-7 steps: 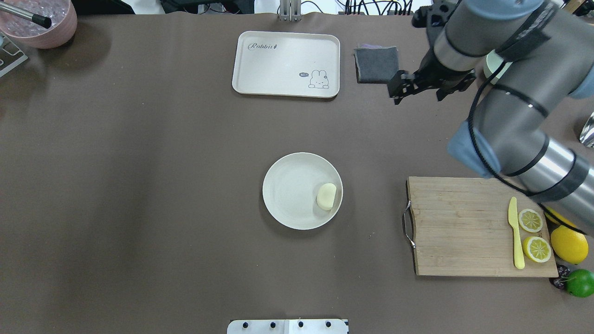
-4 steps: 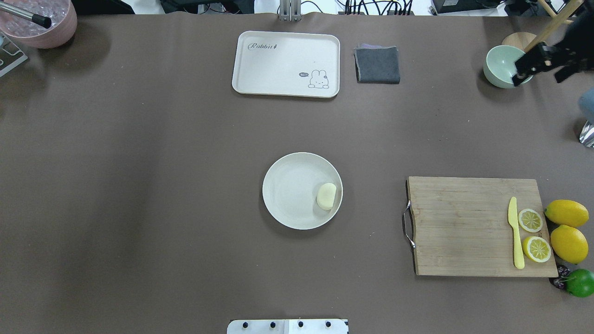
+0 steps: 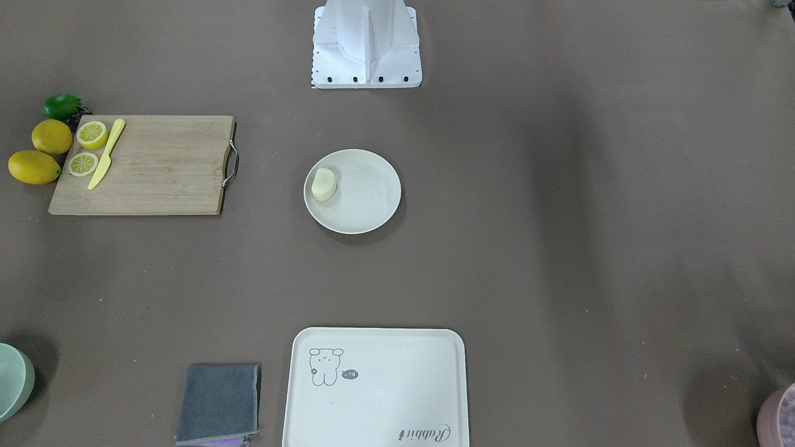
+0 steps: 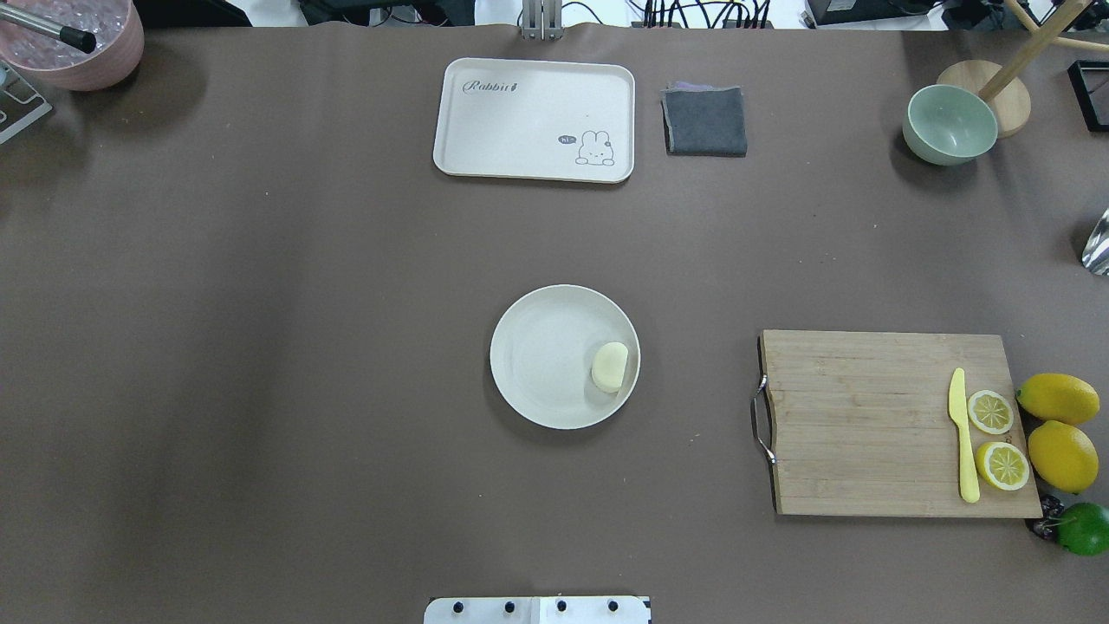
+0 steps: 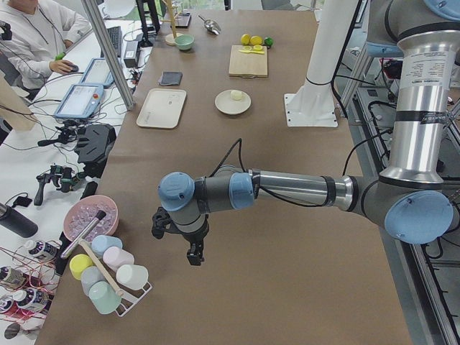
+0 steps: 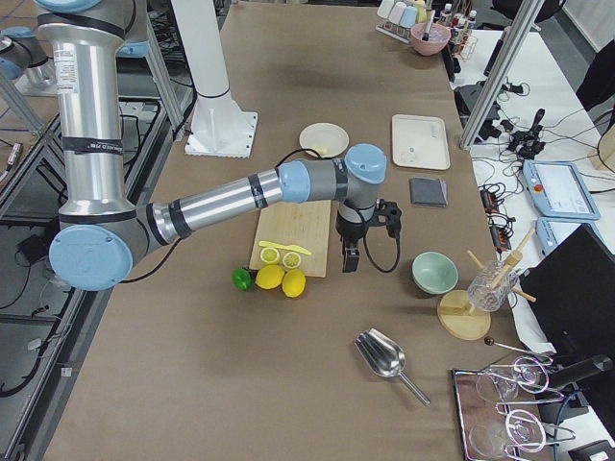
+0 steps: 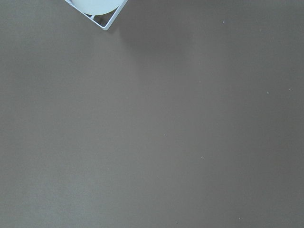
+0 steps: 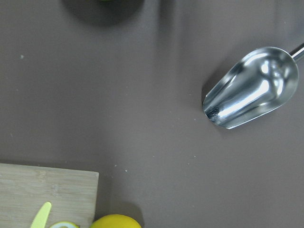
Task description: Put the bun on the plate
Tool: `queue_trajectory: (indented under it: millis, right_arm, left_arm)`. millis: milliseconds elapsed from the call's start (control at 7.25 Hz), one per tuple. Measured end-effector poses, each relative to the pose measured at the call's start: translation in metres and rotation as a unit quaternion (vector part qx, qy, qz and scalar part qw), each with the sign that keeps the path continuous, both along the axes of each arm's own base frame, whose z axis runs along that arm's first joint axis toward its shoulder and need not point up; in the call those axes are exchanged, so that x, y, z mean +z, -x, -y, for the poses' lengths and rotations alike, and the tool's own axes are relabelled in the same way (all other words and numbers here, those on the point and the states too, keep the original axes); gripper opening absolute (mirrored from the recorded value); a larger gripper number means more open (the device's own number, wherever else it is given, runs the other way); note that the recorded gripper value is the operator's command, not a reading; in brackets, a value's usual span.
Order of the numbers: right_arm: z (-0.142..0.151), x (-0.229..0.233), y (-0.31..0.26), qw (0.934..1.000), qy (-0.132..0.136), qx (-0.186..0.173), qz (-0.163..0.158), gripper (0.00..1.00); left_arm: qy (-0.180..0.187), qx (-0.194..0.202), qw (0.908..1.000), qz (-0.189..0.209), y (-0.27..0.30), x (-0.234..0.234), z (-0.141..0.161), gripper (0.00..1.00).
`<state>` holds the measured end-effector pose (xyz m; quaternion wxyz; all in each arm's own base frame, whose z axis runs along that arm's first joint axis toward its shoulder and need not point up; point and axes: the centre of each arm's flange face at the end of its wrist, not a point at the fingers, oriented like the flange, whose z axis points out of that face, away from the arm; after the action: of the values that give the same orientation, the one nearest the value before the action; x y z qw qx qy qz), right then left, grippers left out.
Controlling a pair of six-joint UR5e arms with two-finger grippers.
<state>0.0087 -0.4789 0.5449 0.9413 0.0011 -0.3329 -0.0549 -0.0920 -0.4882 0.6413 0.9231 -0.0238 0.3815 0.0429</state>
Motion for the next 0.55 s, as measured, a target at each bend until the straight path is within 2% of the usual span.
queue_trajectory:
  millis: [138, 276, 552]
  right_arm:
    - [-0.005, 0.014, -0.015, 0.9995, -0.017, -0.025, -0.001, 1.00]
    - [-0.015, 0.030, -0.032, 0.9991, -0.020, -0.038, 0.001, 1.00]
    - [-0.038, 0.054, -0.051, 0.9993, -0.003, -0.036, 0.003, 1.00]
  left_arm:
    - [-0.001, 0.000, 1.0000, 0.000, 0.000, -0.001, 0.000, 0.98]
    - [-0.002, 0.000, 1.0000, 0.000, -0.001, -0.001, 0.001, 0.98]
    - [-0.005, 0.000, 1.0000, -0.001, -0.001, -0.004, 0.001, 0.98]
